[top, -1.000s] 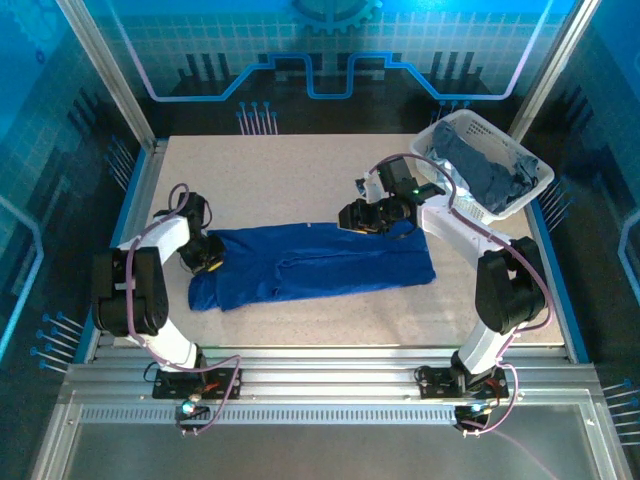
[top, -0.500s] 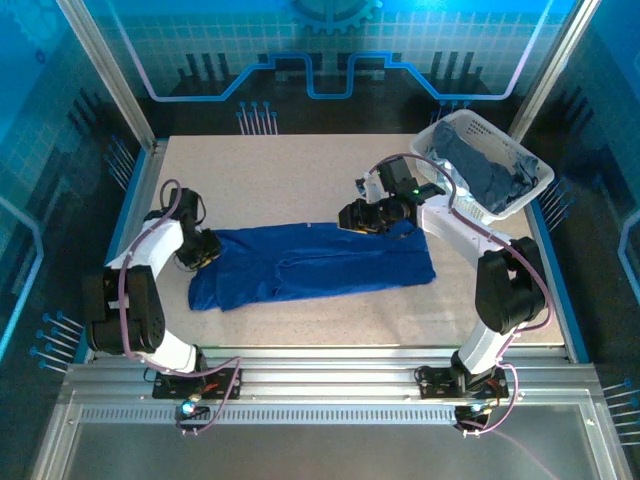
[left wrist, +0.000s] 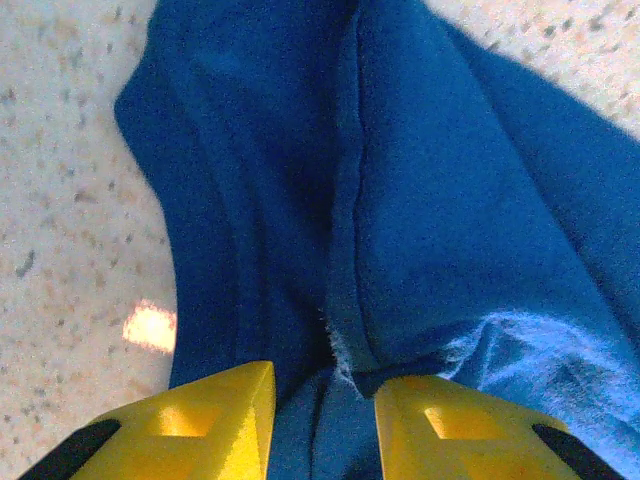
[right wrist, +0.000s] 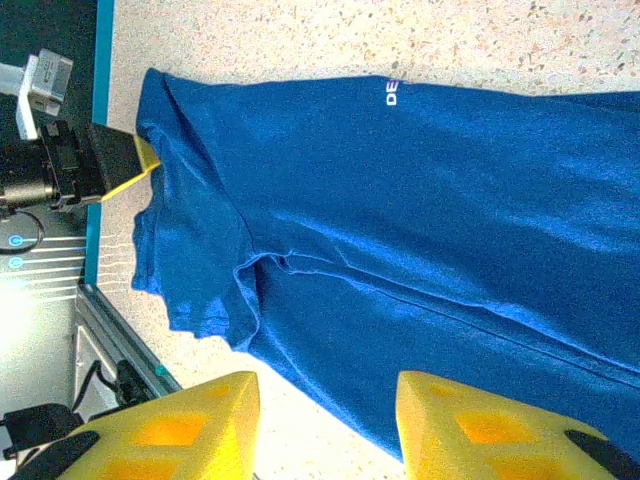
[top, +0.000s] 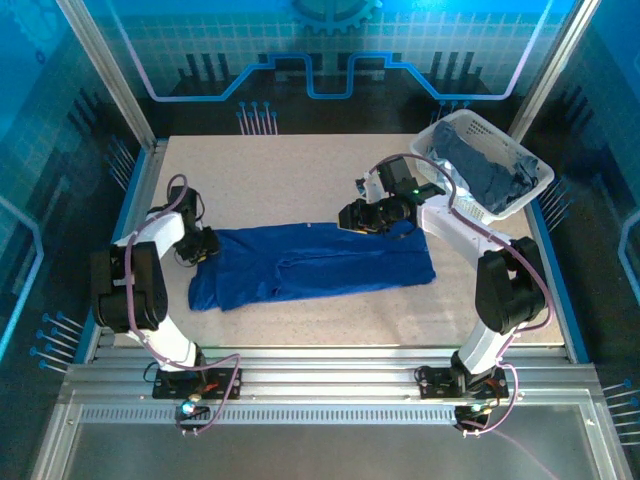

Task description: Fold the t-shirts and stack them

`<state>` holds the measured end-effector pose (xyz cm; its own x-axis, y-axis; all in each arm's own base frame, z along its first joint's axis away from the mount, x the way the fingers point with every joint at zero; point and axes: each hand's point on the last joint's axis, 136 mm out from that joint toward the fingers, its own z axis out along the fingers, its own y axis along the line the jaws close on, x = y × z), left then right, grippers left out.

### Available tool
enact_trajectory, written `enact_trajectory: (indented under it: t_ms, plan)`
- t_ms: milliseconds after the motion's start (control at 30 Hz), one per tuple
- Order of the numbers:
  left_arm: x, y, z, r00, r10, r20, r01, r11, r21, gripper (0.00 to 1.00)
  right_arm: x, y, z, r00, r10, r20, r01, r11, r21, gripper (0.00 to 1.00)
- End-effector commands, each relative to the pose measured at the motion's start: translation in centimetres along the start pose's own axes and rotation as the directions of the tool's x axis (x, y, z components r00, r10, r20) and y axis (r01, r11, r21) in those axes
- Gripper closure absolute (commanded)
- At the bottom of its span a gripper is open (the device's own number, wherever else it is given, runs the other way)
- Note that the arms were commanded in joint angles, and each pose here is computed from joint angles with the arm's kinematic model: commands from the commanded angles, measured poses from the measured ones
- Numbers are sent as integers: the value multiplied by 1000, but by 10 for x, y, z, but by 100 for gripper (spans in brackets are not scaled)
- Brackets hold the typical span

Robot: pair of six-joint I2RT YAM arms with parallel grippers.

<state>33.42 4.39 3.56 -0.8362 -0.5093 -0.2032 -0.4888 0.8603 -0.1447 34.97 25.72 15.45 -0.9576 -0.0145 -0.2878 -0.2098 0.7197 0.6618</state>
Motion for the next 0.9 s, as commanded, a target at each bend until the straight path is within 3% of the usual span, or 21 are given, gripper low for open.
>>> enact_trajectory:
  t_ms: [0, 233, 567, 867]
  plan:
    - [-19, -10, -8, 996, 17, 83, -22, 998, 57, 67, 6, 3, -1, 1000, -5, -21, 4, 1000, -12, 58]
    - [-24, -12, -7, 995, 17, 101, -24, 997, 69, 71, 4, 2, 1, 1000, 1, -24, -1, 1000, -12, 58]
    - [-27, -16, -14, 991, -20, 134, 7, 995, 99, 100, 5, 2, 0, 1000, 2, -24, -2, 1000, -8, 58]
    - [-5, -6, -38, 985, -111, 130, 98, 990, 101, 100, 4, 2, 2, 1000, 4, -25, -4, 1000, -13, 58]
